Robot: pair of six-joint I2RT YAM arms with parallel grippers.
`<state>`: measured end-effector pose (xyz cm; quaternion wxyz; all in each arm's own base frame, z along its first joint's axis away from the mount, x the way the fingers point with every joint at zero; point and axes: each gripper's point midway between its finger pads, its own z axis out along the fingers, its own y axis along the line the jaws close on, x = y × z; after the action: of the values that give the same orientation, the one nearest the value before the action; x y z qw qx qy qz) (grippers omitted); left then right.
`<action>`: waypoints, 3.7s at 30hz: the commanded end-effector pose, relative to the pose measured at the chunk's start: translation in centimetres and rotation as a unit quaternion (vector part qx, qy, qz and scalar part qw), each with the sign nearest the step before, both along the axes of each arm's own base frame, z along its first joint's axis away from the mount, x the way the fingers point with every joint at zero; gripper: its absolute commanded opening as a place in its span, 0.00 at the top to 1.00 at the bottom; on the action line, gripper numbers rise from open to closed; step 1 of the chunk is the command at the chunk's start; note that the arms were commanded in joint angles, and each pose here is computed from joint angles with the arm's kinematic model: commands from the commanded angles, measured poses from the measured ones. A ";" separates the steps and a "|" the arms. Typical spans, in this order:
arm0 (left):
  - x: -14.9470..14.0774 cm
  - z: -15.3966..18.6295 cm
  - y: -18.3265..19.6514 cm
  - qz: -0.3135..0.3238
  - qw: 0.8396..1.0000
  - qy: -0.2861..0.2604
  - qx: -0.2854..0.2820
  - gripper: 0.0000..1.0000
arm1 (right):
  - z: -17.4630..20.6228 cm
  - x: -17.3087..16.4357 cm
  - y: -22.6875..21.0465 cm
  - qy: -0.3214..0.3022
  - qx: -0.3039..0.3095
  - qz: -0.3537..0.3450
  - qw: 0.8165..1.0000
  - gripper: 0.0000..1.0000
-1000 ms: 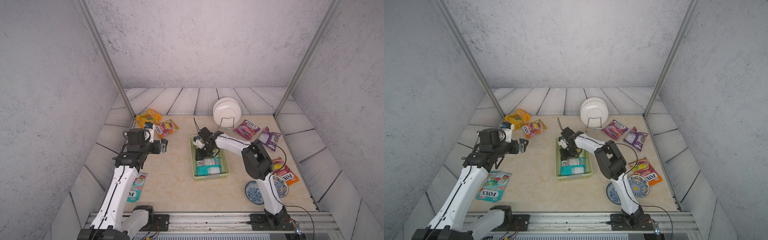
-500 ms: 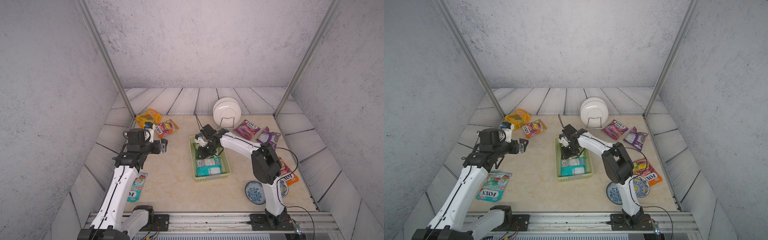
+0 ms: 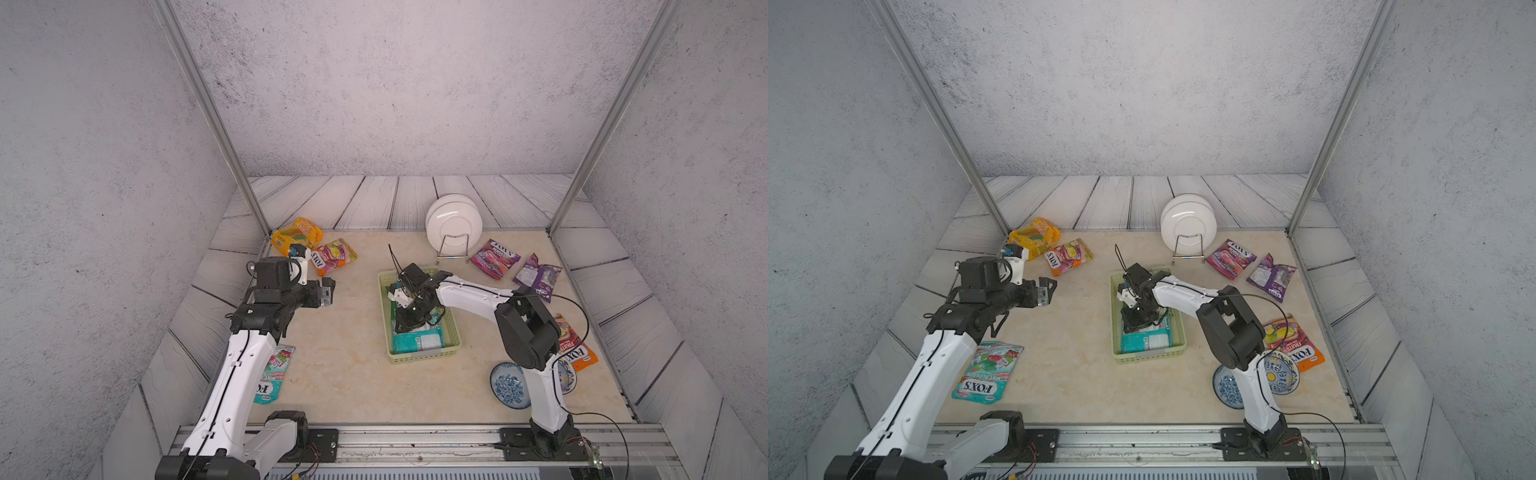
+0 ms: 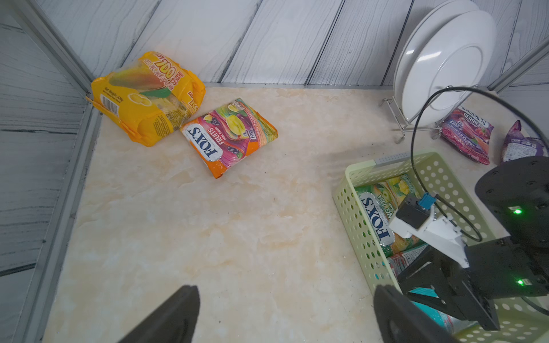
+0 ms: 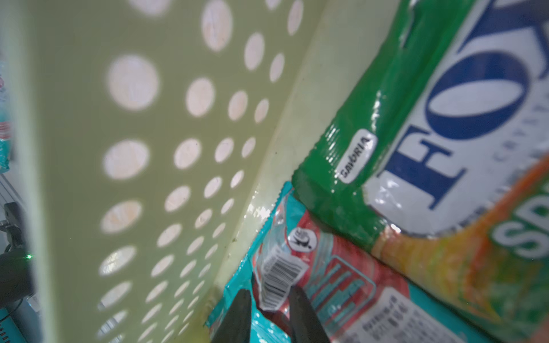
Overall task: Put the candies in the basket
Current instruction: Adjust the candy in the basket, then adjust the basket at the center of the board, then pick up the candy at the center of the board.
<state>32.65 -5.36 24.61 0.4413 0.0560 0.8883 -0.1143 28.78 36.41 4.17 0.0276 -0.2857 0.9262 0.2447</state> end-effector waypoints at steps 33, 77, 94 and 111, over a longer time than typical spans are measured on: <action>0.7 0.0 0.3 0.005 1.000 -0.003 0.012 0.02 | 9.0 3.3 -14.7 -0.114 -0.171 -0.140 0.969 0.28; 5.5 0.9 2.3 0.082 0.996 0.021 0.040 0.02 | 8.3 -1.3 -14.5 -0.076 -0.118 -0.158 0.977 0.41; 13.9 -2.9 4.3 0.146 0.988 0.046 0.004 0.01 | 16.8 -1.3 -23.6 -0.236 -0.154 -0.212 0.936 0.16; 19.4 -12.1 7.1 0.219 0.959 0.169 -0.068 0.09 | 18.9 -3.7 -29.4 -0.410 -0.149 -0.229 0.870 0.00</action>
<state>51.59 1.62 13.39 0.3220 -0.1692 0.9286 -0.0726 24.58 7.87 21.40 0.3618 -0.1489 0.9196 -0.0352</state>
